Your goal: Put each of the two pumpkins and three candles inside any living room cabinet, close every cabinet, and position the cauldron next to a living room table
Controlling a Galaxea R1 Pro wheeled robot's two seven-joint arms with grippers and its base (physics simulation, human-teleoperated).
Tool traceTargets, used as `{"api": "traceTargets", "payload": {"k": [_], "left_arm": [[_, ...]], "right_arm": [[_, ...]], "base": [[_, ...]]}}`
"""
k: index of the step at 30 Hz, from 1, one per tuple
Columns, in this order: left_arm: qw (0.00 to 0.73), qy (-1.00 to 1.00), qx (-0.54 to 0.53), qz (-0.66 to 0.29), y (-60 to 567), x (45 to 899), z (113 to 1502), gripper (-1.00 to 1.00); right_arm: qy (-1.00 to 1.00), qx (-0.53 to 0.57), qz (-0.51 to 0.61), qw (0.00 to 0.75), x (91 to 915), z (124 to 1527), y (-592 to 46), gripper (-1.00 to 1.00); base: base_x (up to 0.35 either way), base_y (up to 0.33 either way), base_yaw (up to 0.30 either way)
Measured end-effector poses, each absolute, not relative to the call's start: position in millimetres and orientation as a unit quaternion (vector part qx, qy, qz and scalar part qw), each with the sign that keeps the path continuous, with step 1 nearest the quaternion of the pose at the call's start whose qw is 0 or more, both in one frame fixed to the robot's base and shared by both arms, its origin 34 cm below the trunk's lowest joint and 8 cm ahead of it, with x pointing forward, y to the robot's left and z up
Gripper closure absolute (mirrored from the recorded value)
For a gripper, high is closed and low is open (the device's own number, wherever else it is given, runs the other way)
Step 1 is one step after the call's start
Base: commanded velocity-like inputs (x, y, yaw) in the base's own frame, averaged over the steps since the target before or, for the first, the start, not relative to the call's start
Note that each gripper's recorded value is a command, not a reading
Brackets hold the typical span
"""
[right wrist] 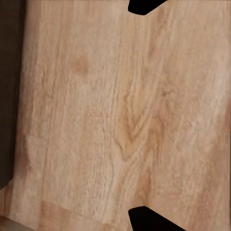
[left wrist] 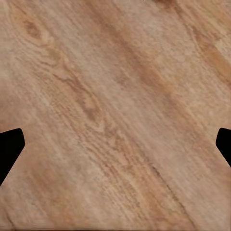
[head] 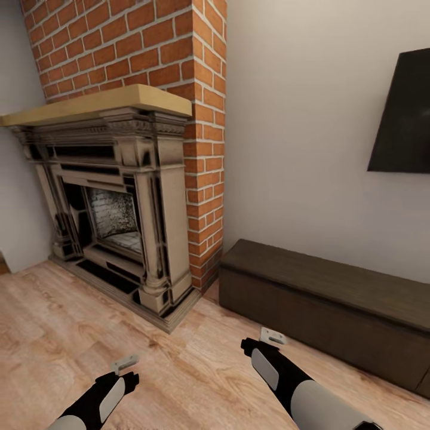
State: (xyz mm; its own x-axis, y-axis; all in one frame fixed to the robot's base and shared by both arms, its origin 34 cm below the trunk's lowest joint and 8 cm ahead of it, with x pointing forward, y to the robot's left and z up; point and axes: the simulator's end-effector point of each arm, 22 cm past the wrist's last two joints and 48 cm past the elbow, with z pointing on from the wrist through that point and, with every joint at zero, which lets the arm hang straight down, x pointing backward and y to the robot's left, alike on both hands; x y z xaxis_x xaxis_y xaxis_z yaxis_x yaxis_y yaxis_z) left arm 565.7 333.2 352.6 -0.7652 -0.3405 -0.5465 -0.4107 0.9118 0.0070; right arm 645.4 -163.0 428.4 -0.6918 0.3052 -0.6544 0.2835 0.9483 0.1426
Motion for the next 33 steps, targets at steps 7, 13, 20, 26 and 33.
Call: {"api": "traceTargets", "payload": {"k": [7, 13, 20, 26, 33], "left_arm": [[0.274, 0.939, -0.2, 0.063, 332.6, 567.8, 364.0, -1.0], [0.27, 0.94, -0.2, 0.064, 333.0, 569.4, 373.7, -1.0], [0.266, 0.941, -0.199, 0.065, 332.2, 571.1, 384.9, -1.0], [0.263, 0.942, -0.199, 0.065, 332.0, 572.4, 394.7, -1.0], [0.259, 0.943, -0.198, 0.067, 332.4, 570.6, 391.1, -1.0]], "right_arm": [[0.921, 0.156, 0.011, 0.357, 648.9, 439.7, -163.8, -1.0], [0.919, 0.156, 0.009, 0.361, 653.3, 450.9, -165.0, -1.0], [0.919, 0.151, 0.006, 0.364, 657.5, 463.5, -164.0, -1.0], [0.919, 0.14, 0.002, 0.369, 660.9, 474.5, -161.7, -1.0], [0.92, 0.14, 0.001, 0.366, 659.8, 470.3, -161.7, -1.0]], "base": [[0.0, 0.0, 0.196], [0.0, 0.0, 0.195], [0.0, 0.0, 0.208], [0.0, 0.0, 0.214], [0.0, 0.0, 0.218]]}}
